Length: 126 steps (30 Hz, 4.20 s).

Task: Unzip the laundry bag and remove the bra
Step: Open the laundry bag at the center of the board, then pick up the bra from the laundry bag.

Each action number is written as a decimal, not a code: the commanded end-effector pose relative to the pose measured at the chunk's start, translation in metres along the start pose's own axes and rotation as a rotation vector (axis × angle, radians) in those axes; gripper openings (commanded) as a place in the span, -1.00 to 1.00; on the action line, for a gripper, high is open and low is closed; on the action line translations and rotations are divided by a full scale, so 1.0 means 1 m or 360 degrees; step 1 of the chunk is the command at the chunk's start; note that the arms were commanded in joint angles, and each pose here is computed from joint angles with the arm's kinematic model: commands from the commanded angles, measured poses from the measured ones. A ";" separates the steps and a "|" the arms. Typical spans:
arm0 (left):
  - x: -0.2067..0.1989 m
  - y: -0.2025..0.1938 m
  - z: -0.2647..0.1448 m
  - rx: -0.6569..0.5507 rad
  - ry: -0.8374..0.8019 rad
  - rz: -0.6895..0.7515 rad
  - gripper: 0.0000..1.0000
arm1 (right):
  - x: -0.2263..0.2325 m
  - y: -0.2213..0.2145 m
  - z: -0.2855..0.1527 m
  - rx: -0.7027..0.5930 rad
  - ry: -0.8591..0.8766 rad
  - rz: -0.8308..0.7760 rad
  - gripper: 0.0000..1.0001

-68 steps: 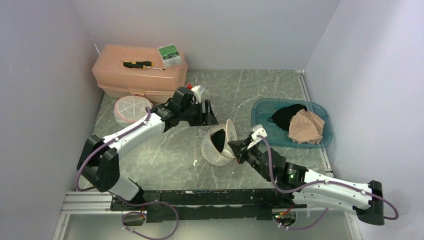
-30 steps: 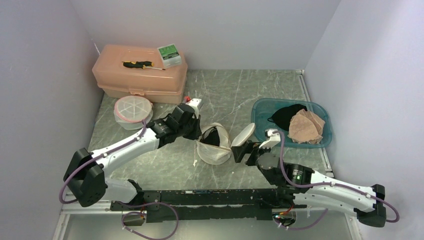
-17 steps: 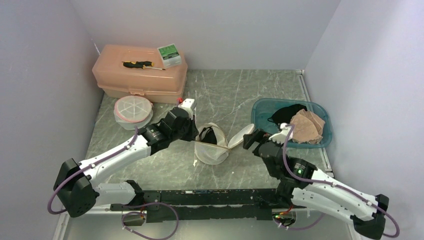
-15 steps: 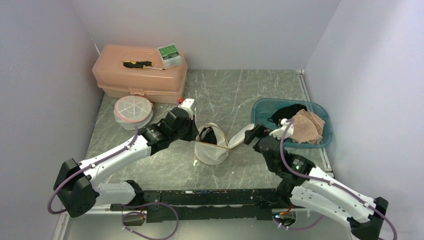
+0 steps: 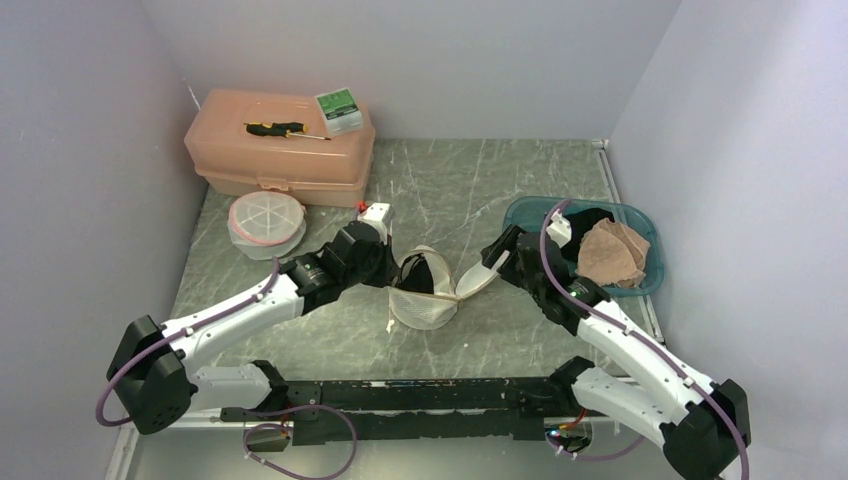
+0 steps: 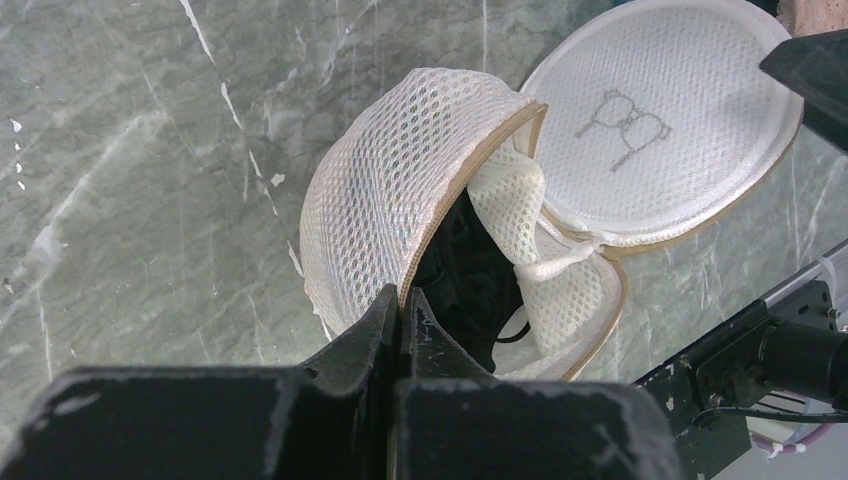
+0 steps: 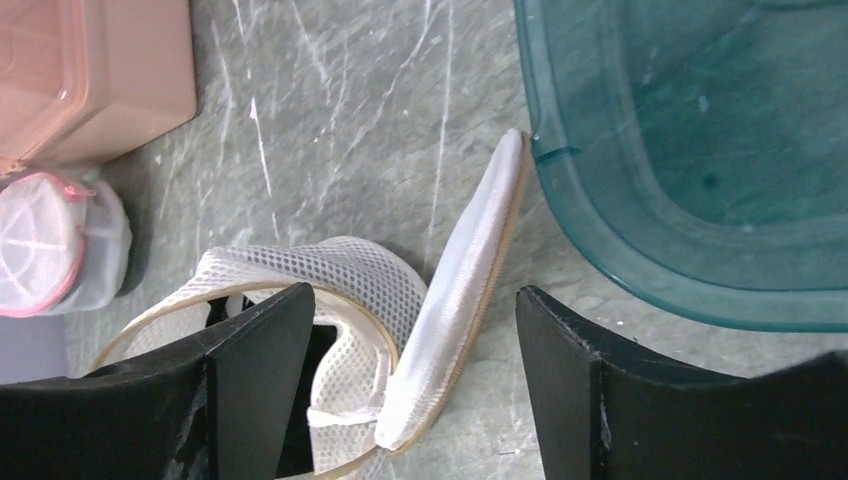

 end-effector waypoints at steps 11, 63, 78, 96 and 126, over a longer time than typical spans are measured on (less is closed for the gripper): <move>-0.008 0.008 -0.010 -0.0118 -0.0051 -0.0043 -0.95 | 0.018 0.009 0.023 0.0080 0.0095 -0.0030 -0.65; 0.038 -0.058 0.003 -0.0705 -0.0027 -0.0333 -0.80 | -0.033 -0.013 -0.068 -0.0294 0.1013 -0.0150 0.21; 0.016 -0.036 -0.003 -0.0422 -0.0068 -0.0307 -0.80 | 0.037 -0.002 -0.064 0.0121 0.0960 -0.0775 0.45; 0.007 -0.035 0.012 -0.0160 -0.0007 -0.0283 -0.87 | 0.050 -0.072 0.020 0.0355 0.0493 -0.1146 0.26; 0.014 -0.018 -0.049 -0.0352 0.0019 -0.0421 -0.94 | 0.087 -0.020 0.007 -0.0053 0.0232 -0.1227 -1.00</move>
Point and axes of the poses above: each gripper's point midway between its finger pads, its own z axis out along the fingers, its own x axis along the line the jaws close on, y = z × x, the point moved 9 cm from there along -z, back along the fingers, and after that the axes turned 6 degrees about z, right-handed, at the moved point
